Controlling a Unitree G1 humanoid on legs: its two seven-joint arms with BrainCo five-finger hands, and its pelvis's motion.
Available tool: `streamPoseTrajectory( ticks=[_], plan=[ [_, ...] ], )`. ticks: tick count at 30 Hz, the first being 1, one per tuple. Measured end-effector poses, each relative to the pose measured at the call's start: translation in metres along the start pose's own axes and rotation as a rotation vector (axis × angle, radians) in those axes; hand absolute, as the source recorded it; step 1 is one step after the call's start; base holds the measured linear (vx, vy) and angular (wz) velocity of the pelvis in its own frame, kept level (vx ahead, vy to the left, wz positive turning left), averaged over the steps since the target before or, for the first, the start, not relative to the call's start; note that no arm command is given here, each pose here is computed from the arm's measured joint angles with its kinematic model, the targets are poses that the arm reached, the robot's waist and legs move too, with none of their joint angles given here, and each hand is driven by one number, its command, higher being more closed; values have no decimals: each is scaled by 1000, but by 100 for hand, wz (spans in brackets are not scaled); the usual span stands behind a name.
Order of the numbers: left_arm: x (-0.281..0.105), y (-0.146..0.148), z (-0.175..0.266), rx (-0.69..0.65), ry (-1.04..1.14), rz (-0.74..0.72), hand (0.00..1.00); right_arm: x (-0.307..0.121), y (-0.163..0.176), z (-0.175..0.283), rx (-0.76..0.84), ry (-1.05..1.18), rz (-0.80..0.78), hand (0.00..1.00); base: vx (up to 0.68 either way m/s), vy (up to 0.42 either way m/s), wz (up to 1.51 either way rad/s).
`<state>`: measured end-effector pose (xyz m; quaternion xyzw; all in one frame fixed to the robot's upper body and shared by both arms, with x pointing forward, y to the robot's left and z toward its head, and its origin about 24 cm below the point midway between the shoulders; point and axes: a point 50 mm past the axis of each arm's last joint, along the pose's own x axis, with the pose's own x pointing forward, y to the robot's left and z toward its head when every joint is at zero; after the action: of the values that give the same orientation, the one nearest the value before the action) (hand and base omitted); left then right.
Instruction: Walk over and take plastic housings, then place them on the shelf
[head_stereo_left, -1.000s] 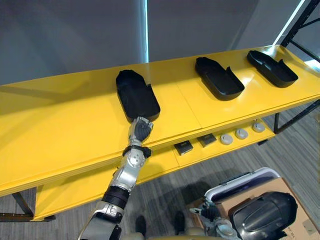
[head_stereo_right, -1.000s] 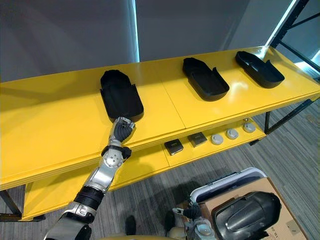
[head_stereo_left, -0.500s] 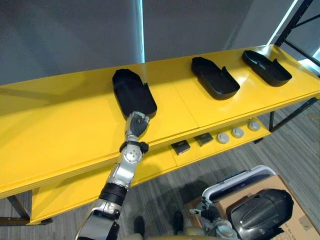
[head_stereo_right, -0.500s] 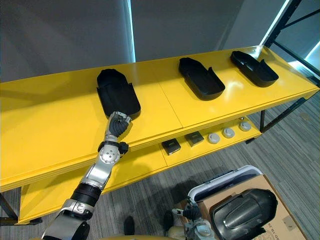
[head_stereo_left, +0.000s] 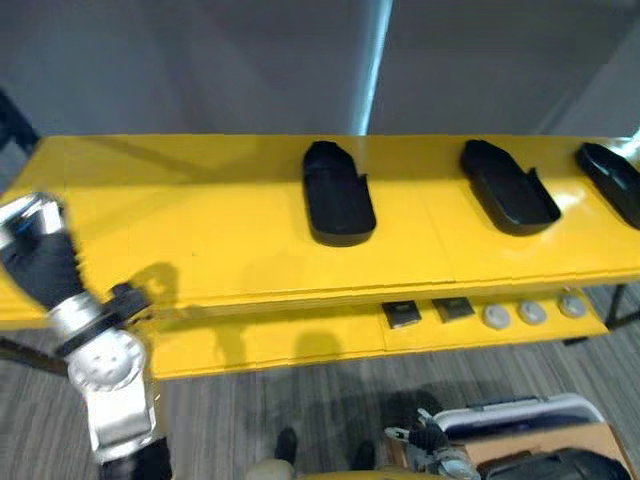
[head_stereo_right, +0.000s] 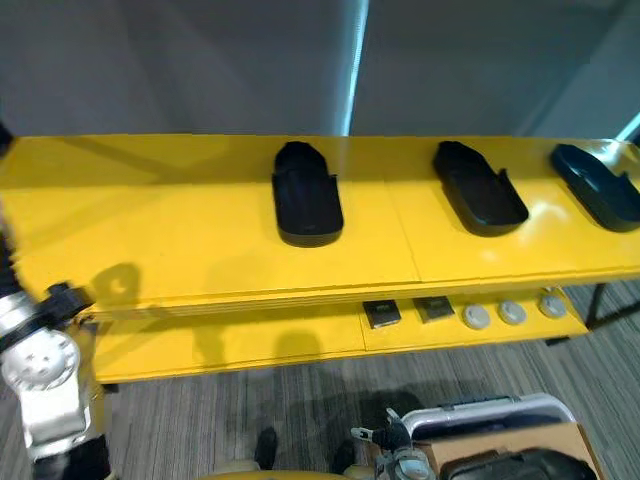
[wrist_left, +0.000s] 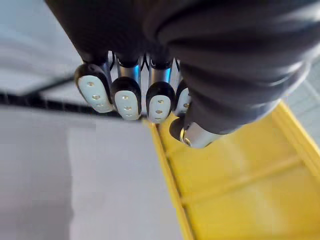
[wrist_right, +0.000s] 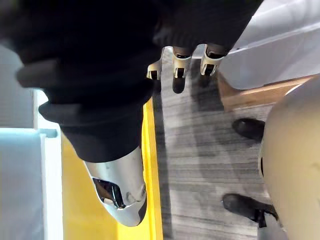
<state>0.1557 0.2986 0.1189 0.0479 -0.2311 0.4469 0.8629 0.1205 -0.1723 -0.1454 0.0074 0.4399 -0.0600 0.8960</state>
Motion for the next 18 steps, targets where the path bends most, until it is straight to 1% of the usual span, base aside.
streamPoseTrajectory(
  ticks=[2, 4, 5, 6, 8, 9, 11, 14, 18],
  plan=[
    [-17, 15, -24, 71, 143, 15, 100, 1, 1, 10, 4, -41, 1, 0, -5, 7, 29],
    [-50, 35, -65, 171, 391, 10, 100, 1, 7, 23, 11, -95, 8, 0, 8, -3, 11],
    [-58, 38, -75, 192, 455, 3, 100, 1, 10, 26, 14, -109, 11, 0, 0, 0, 0],
    [-71, 43, -90, 221, 549, -12, 0, 1, 12, 30, 14, -123, 19, 0, -7, -12, -9],
    [-108, 47, -126, 271, 787, -74, 0, 0, 15, 34, 21, -142, 24, 0, -12, -15, -11],
    [-118, 45, -132, 278, 835, -102, 0, 0, 15, 34, 22, -143, 24, 0, -28, -16, -4],
    [-153, 39, -152, 303, 1012, -211, 0, -2, 15, 29, 28, -128, 20, 0, -16, -10, -8],
    [-185, 36, -166, 336, 1160, -273, 0, -3, 15, 25, 37, -117, 14, 0, -13, 1, -16],
    [-195, 30, -172, 365, 1207, -318, 0, -3, 10, 23, 52, -107, -7, 0, -19, 6, -13]
  ],
)
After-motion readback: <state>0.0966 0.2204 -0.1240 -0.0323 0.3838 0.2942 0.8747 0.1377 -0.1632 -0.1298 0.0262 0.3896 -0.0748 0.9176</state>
